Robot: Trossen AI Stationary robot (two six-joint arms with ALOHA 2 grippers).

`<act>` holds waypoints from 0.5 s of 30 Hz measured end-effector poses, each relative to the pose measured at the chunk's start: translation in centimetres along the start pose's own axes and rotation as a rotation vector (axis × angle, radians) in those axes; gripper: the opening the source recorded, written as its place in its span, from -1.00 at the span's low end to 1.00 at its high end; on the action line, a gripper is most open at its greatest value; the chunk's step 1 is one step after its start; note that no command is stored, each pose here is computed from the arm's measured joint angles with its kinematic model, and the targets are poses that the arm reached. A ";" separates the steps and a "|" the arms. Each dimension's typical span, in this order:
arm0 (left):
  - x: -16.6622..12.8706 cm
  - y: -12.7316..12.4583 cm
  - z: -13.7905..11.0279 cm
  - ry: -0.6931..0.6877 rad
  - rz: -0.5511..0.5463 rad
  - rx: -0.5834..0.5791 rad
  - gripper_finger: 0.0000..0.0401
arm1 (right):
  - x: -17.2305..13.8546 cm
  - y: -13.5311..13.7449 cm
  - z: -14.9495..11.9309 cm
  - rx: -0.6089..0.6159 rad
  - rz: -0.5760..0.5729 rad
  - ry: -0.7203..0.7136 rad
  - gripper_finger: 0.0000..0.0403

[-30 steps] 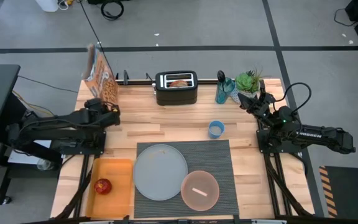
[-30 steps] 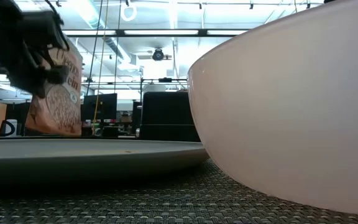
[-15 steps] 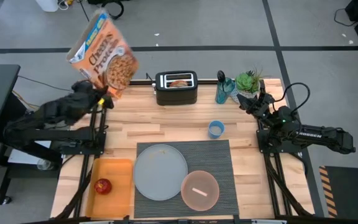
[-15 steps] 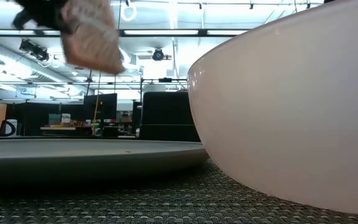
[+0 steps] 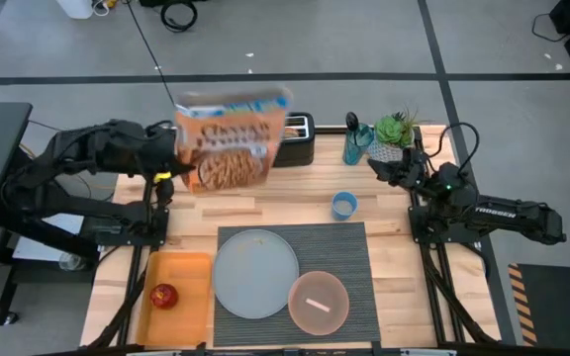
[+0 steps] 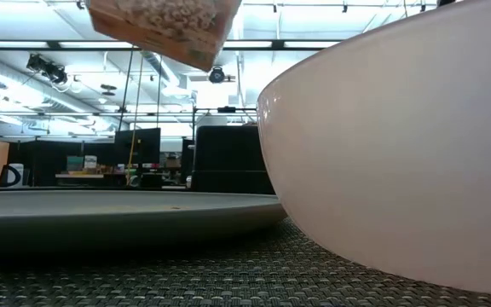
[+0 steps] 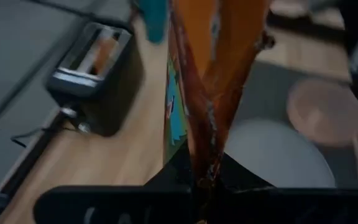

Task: Arrange a breakfast setting
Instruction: Pour the cereal from the cereal box into the orange bowl

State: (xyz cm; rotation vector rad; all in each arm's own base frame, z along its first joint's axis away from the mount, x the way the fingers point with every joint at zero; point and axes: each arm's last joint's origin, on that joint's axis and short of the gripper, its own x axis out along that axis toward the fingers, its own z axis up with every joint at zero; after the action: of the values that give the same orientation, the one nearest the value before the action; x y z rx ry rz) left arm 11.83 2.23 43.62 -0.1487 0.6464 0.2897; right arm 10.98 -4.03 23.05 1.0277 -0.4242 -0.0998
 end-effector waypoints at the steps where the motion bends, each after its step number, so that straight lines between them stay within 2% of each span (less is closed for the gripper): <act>1: 0.0 -0.1 0.4 0.042 -0.021 0.025 -0.95 | 0.3 0.5 0.2 -0.019 -0.034 0.037 -0.96; 6: 1.4 -0.9 1.9 0.246 -0.151 0.112 -0.95 | 1.5 4.2 1.9 -0.165 -0.185 0.206 -0.96; 11: 3.0 -2.3 2.3 0.347 -0.324 0.198 -0.95 | 2.5 7.7 3.3 -0.290 -0.213 0.320 -0.96; 15: 4.7 -3.6 2.2 0.440 -0.366 0.257 -0.95 | 3.3 9.0 3.6 -0.341 -0.231 0.382 -0.96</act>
State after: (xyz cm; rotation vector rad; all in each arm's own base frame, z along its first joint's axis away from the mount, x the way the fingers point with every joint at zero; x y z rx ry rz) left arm 17.77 0.37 42.65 -0.0807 1.0676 -0.1880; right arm 11.55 -3.19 33.24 0.7326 0.0614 -0.1718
